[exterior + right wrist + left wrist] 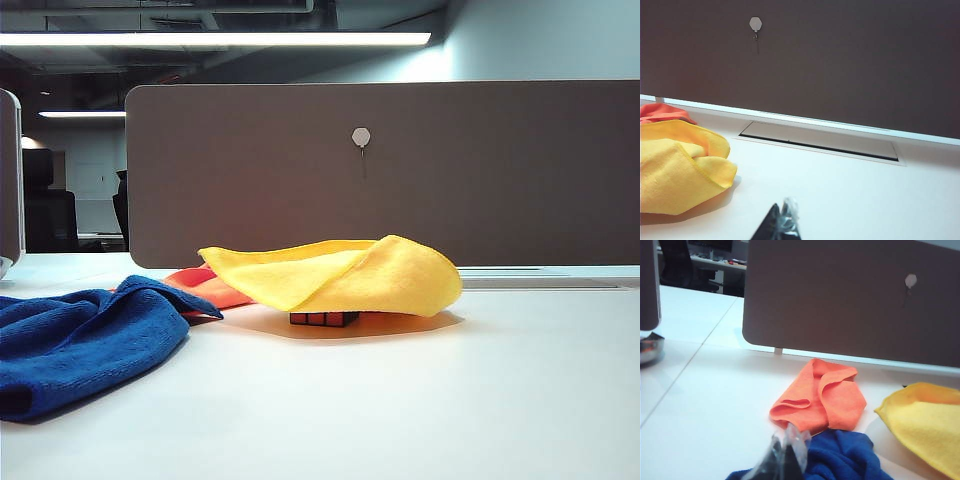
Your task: Pick up a rag that is the same color as the top surface of the Rubik's Cube and cover the cube with it.
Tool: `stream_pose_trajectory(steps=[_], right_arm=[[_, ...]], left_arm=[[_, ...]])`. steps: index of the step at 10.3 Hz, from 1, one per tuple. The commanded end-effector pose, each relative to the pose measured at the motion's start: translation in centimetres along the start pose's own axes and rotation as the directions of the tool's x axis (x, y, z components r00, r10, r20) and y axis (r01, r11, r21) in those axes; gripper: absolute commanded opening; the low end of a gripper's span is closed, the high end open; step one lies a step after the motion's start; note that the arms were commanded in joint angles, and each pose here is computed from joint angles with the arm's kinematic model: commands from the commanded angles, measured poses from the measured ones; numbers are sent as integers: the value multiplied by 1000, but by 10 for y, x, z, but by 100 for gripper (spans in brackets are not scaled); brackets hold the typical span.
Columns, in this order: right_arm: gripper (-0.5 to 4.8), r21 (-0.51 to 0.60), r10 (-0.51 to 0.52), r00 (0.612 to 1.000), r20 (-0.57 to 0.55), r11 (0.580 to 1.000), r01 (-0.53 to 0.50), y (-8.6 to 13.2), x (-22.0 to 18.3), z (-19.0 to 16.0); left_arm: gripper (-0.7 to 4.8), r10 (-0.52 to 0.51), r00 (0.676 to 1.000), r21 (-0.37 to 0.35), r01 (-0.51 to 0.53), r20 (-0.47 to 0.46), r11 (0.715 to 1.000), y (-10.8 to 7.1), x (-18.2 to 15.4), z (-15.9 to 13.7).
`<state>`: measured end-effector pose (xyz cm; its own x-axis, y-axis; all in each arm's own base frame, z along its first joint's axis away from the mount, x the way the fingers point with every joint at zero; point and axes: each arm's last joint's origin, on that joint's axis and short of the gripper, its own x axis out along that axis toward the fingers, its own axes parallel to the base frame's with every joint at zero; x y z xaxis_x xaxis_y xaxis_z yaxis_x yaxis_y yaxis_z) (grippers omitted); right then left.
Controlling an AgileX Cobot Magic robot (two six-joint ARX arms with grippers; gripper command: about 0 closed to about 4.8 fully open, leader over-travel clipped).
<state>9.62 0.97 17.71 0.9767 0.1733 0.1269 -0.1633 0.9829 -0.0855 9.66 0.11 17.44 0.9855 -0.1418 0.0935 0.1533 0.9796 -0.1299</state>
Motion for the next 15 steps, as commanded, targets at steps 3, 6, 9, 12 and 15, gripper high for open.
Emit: stream_pose_trajectory(steps=[3,6,9,12,15], right_arm=[[-5,-10,-2,999,34,1000,2,0,0,2],[-6,-9,-1,999,35,1000,1,0,0,2],[-6,-5,2,999,36,1000,-1,0,0,2],[-6,-3,1,999,46,1000,-1,0,0,3],[-5,-5,0,998,70,1000,1,0,0,6]], left_arm=[[-5,-5,1000,81,4,9,997,0,0,2],[-5,123,992,175,-116,-30,978,4,0,-3],[-5,135,990,194,-127,-26,973,2,0,-3],[-5,121,992,194,-113,-30,974,-2,1,-4],[-5,113,993,184,-106,-26,977,-2,1,-3]])
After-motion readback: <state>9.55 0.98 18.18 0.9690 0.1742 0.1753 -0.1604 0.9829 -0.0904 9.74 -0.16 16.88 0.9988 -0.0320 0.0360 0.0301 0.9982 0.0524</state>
